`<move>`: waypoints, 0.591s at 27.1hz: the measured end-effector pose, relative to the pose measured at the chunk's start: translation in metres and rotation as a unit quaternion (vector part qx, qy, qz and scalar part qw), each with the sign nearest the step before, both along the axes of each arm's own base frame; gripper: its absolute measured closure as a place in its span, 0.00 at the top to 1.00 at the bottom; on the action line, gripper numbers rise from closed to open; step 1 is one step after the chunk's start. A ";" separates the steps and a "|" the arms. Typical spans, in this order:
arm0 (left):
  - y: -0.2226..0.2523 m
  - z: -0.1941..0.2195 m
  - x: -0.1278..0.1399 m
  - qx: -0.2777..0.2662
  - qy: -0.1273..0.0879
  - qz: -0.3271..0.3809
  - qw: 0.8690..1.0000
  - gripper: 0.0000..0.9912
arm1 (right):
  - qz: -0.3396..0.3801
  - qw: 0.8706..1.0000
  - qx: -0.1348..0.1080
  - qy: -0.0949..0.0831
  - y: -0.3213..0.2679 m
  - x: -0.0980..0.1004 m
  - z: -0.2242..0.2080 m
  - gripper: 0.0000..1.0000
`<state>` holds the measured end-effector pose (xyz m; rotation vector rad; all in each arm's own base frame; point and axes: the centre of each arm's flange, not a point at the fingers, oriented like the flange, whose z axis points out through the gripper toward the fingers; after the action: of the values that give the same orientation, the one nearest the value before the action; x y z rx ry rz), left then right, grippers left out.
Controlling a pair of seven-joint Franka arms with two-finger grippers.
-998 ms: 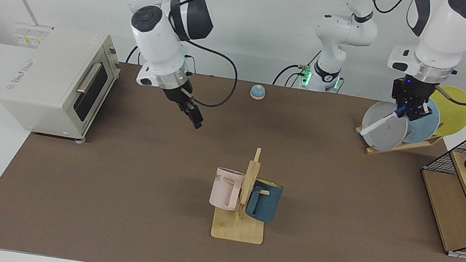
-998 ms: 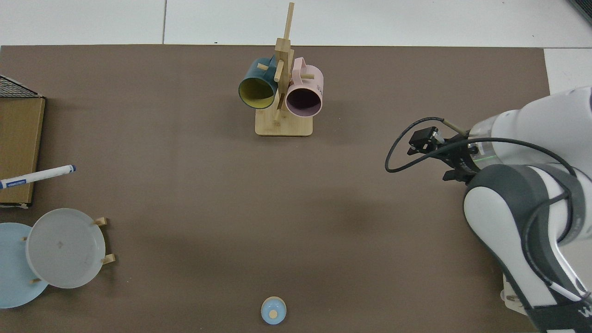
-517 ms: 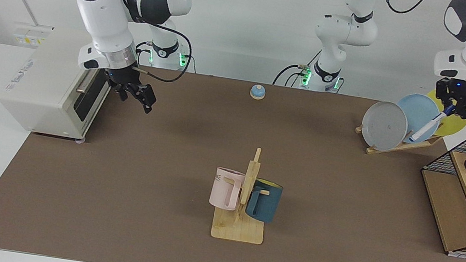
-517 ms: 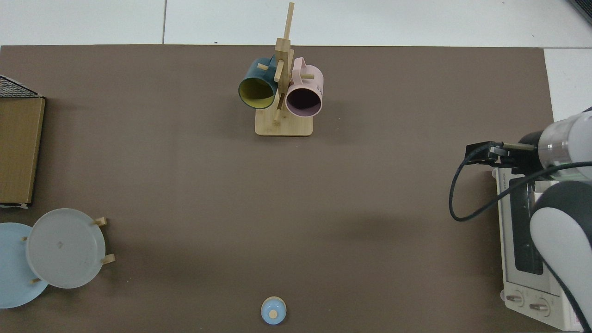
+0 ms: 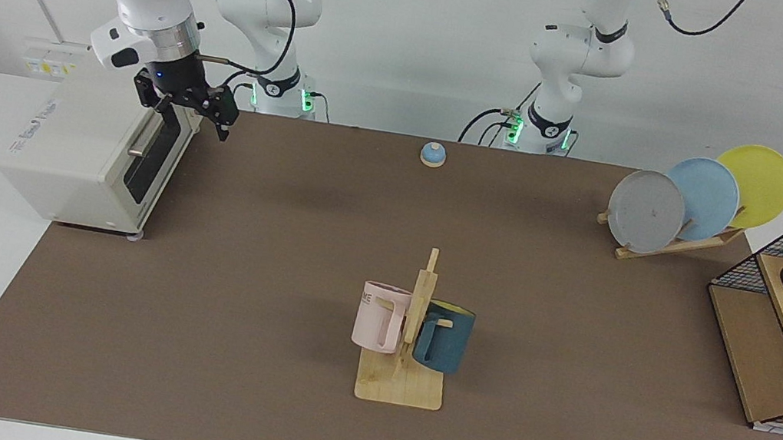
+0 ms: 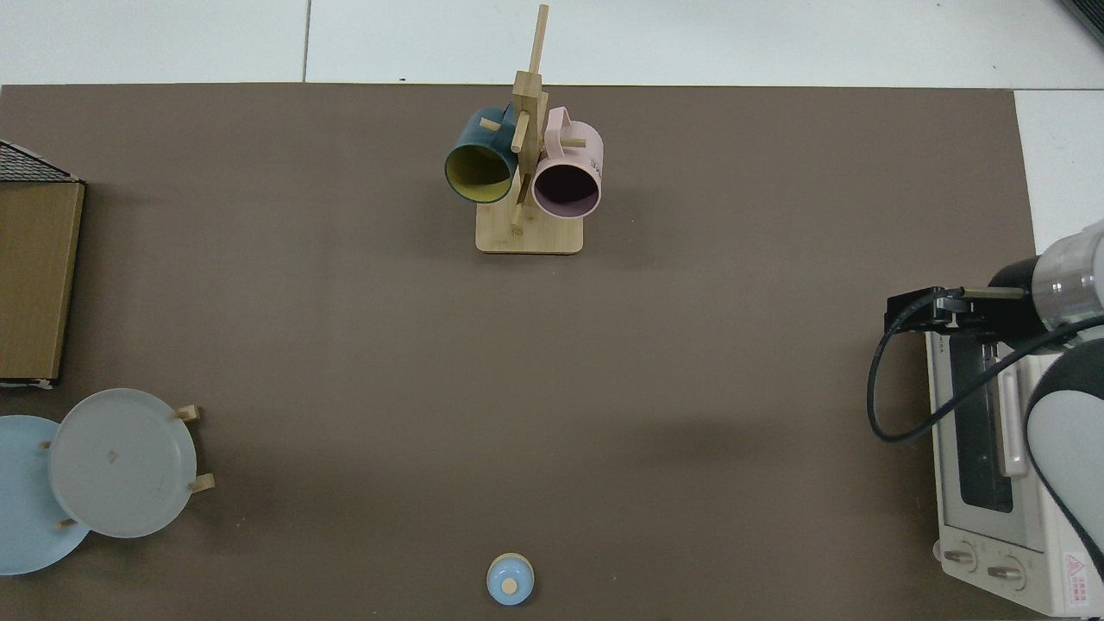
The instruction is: Put markers into pen holder
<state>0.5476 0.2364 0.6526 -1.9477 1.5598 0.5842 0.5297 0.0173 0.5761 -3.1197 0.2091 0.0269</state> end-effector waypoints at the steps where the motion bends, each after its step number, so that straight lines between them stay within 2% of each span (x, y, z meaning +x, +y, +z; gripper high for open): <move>1: 0.003 -0.002 0.002 0.007 0.006 -0.009 1.000 0.10 | -0.001 1.000 0.000 0.001 -0.002 0.000 0.001 1.00; 6: 0.008 -0.011 0.014 0.040 0.030 -0.040 0.998 0.10 | -0.007 1.000 -0.001 0.020 -0.010 0.002 0.014 1.00; 13: 0.009 -0.030 0.037 0.090 0.076 -0.092 0.989 0.10 | -0.004 1.000 -0.002 0.020 -0.008 0.003 0.027 1.00; 16: 0.010 -0.042 0.047 0.099 0.087 -0.098 0.986 0.10 | -0.004 1.000 -0.002 0.021 -0.008 0.004 0.027 1.00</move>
<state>0.5943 0.2466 0.6111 -1.6112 1.7059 0.8100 0.5333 0.0097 0.6027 -3.1245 0.2217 0.0934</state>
